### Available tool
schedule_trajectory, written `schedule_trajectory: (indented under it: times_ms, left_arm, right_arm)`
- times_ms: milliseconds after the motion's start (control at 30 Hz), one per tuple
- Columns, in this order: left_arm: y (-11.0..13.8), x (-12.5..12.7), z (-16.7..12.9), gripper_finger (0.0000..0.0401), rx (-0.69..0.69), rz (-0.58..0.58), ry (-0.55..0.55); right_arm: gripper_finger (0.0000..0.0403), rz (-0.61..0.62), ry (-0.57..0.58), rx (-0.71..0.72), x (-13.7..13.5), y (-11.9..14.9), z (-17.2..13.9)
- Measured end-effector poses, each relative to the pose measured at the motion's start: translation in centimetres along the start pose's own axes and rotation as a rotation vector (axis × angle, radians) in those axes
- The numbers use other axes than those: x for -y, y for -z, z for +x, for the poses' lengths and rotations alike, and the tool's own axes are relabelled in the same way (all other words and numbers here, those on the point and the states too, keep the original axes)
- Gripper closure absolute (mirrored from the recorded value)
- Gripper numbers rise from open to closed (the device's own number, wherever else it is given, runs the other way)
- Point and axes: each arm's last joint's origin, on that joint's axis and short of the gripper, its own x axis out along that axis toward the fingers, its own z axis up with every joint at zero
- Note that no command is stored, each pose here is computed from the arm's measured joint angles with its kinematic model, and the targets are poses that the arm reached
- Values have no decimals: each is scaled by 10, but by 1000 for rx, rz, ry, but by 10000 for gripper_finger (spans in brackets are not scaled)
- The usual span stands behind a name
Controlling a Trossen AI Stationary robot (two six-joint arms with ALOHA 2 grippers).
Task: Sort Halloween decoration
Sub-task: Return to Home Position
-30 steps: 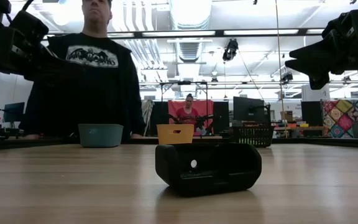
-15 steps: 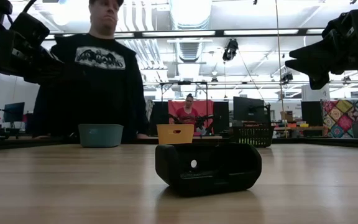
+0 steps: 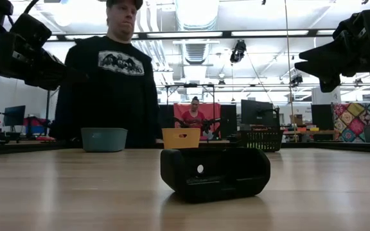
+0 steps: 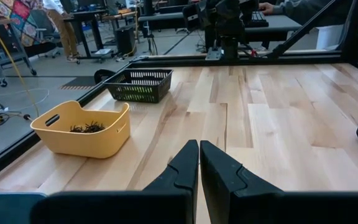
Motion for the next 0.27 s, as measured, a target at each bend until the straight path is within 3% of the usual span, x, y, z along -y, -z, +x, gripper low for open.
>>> schedule_trajectory:
  times_ms: [267]
  left_arm:
    - [0, 0, 0, 401, 0, 0, 0]
  right_arm:
    - [263, 0, 0, 0, 0, 0, 0]
